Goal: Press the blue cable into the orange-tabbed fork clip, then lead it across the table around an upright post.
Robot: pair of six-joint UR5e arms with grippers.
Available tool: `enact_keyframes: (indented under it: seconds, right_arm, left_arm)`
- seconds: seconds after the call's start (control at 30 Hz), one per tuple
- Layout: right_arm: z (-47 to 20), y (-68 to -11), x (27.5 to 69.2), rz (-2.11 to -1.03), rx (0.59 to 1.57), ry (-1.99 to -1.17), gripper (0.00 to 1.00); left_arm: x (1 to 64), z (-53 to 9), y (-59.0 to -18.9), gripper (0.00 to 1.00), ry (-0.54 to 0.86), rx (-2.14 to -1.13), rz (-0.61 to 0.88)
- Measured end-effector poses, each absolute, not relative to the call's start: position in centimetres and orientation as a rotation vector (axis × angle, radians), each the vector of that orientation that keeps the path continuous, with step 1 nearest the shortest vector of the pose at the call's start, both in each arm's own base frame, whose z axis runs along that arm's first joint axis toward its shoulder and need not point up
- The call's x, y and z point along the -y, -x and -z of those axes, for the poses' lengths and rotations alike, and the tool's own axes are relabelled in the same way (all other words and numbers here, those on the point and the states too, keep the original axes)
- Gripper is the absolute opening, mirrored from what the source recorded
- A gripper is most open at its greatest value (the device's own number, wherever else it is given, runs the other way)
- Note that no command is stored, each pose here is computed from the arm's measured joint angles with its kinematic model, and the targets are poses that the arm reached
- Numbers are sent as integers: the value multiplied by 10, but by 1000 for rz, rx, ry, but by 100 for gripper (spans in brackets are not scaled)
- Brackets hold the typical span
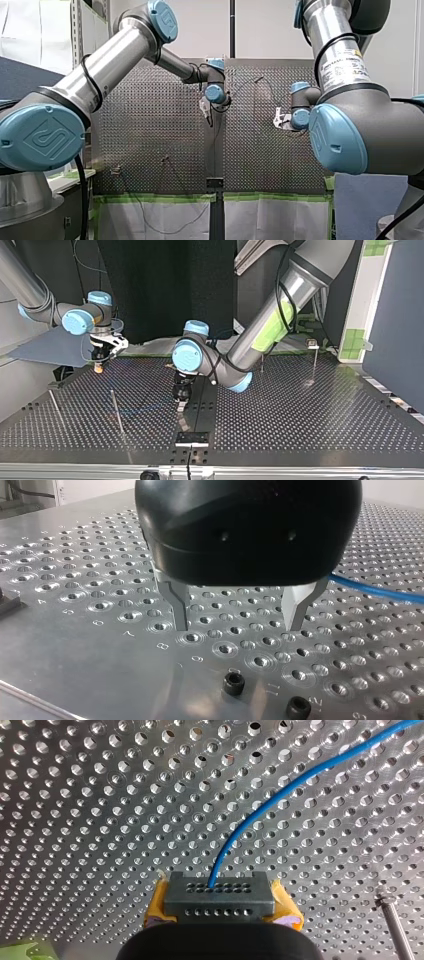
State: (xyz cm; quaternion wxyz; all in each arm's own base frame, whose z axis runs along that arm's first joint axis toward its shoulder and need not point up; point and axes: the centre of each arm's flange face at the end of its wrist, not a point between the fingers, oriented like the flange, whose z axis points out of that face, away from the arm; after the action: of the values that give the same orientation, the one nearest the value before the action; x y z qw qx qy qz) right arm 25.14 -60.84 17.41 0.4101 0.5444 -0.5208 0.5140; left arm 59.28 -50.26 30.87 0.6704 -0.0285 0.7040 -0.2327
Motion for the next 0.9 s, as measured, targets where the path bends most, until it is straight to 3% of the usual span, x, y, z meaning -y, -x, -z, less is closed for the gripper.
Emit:
enact_keyframes:
  seconds: [0.63,0.9]
  right_arm:
    - [-156,-248,608,-1298,1325,-1360,0]
    - [-105,-229,612,-1221,1370,-1400,0]
  left_arm:
    - [504,-309,-593,91,57,-1586,529]
    - [503,-309,-593,91,58,-1582,524]
